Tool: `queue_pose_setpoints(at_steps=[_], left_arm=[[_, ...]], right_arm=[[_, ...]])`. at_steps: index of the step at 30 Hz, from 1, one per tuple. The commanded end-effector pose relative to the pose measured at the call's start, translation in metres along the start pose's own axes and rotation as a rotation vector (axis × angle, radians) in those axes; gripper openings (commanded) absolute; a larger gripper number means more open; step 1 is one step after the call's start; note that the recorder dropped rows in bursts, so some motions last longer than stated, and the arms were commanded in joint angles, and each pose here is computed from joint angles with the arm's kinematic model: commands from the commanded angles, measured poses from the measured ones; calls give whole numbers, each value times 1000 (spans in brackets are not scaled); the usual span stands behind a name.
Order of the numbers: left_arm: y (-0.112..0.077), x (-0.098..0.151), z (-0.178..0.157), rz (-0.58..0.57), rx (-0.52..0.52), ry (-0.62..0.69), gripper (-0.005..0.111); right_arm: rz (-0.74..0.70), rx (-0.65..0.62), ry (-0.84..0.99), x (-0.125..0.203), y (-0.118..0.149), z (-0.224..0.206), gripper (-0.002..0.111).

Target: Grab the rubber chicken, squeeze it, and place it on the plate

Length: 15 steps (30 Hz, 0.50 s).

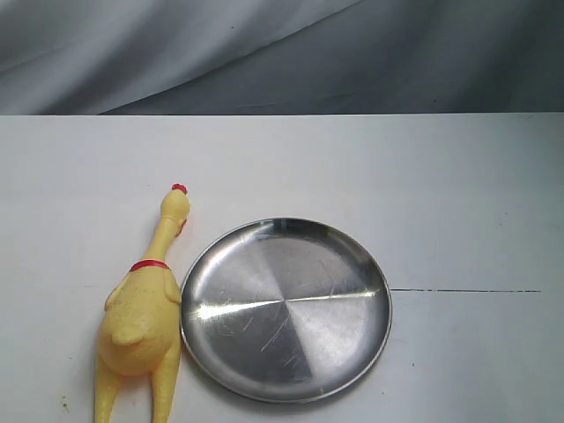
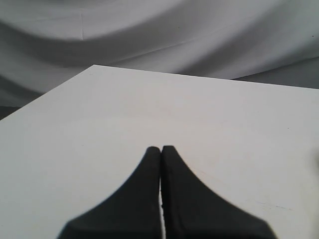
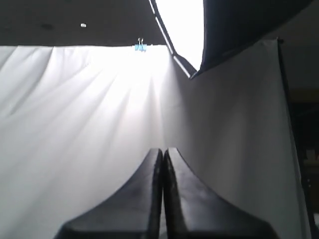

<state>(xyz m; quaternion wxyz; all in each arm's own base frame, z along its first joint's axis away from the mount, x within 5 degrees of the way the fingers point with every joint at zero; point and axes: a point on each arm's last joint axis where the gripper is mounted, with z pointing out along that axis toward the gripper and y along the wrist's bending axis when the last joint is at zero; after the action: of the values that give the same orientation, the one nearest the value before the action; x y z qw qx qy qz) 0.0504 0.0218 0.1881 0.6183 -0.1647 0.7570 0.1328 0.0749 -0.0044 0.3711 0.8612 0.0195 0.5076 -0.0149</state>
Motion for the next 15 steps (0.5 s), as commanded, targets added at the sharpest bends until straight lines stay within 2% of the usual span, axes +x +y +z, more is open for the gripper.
queue_pose_setpoints(at_steps=[1,4,6,8,13,15], left_arm=[[1,-9,-1,-33,-7,-113,0],[1,-21,-3,-232,12,-247,0],[3,-26,-4,-322,17,-309,0],[5,-31,-6,-340,10,-360,0],[7,-40,-10,-300,-13,-483,0],[7,-37,-9,-321,-5,-439,0]], right_arm=[[2,-56,97,17,6,16,0],[-10,-124,158,30,15,26,0],[-12,-160,193,38,20,31,0],[-7,-188,225,45,25,34,0],[7,-242,282,57,35,40,0],[8,-247,287,58,36,41,0]])
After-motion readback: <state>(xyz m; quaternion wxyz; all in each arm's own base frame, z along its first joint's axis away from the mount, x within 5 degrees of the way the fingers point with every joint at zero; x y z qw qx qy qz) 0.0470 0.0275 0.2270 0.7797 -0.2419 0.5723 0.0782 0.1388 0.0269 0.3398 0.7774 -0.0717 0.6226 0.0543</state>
